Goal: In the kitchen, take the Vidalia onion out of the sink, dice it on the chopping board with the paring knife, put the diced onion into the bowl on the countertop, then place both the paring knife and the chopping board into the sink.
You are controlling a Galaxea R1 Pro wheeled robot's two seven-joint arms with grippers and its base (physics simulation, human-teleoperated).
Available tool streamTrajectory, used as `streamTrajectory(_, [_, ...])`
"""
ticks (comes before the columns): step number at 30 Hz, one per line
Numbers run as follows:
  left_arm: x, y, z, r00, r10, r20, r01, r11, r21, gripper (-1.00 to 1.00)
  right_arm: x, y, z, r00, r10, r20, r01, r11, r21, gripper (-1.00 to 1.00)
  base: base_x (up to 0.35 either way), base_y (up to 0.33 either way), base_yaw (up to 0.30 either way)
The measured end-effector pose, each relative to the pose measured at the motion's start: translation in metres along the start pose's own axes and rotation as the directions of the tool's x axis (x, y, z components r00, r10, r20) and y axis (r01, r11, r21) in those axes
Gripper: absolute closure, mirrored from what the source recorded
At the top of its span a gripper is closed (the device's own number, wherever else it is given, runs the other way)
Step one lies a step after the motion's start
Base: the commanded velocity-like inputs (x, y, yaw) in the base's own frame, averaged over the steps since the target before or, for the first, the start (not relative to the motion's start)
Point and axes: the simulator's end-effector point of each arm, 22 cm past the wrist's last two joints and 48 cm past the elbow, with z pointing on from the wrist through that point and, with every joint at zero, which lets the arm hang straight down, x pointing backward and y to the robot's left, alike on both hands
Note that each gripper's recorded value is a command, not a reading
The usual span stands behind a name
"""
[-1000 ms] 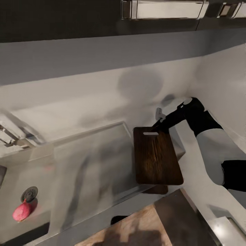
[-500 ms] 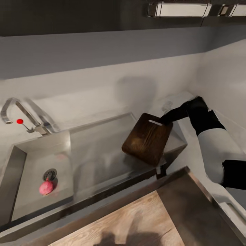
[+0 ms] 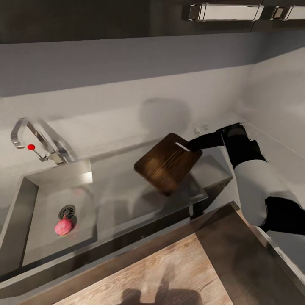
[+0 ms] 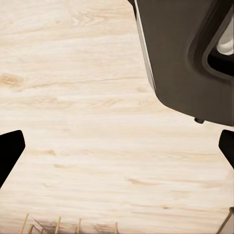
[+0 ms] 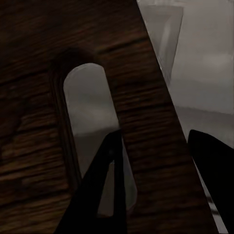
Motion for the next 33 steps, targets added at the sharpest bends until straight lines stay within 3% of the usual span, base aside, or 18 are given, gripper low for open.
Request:
streamTrajectory(11, [-0.003,0.003,0.000,1.000,-0.004,0.005,0.004,1.000,-0.004,-1.00,-0.013,0.050,0.032,1.000,-0.008,0.013,0.009,0.998,-0.062,1.00,0.000,0.000,0.000])
streamTrajectory(18, [-0.004,0.006,0.001,1.000,-0.003,0.006,0.003,1.000,-0.008,-1.00,-0.009,0.038,0.039,0.998,0.059,0.037,-0.058,0.998,-0.029,1.00,0.000,0.000,0.000])
streamTrajectory(26, [-0.003,0.005,0.000,1.000,-0.002,0.004,0.002,1.000,-0.007,-1.00,0.009,0.029,0.061,0.998,0.012,0.054,-0.013,1.000,0.014,1.00,0.000,0.000,0.000])
streamTrajectory(29, [-0.002,0.002,0.000,1.000,-0.004,0.005,0.004,1.000,-0.003,-1.00,0.041,0.037,0.078,0.999,0.036,-0.010,-0.036,0.999,-0.008,1.00,0.000,0.000,0.000])
streamTrajectory(33, [-0.003,0.002,0.000,1.000,-0.005,0.006,0.005,1.000,-0.002,-1.00,0.054,0.039,0.086,0.999,0.027,-0.022,-0.028,1.000,-0.012,1.00,0.000,0.000,0.000])
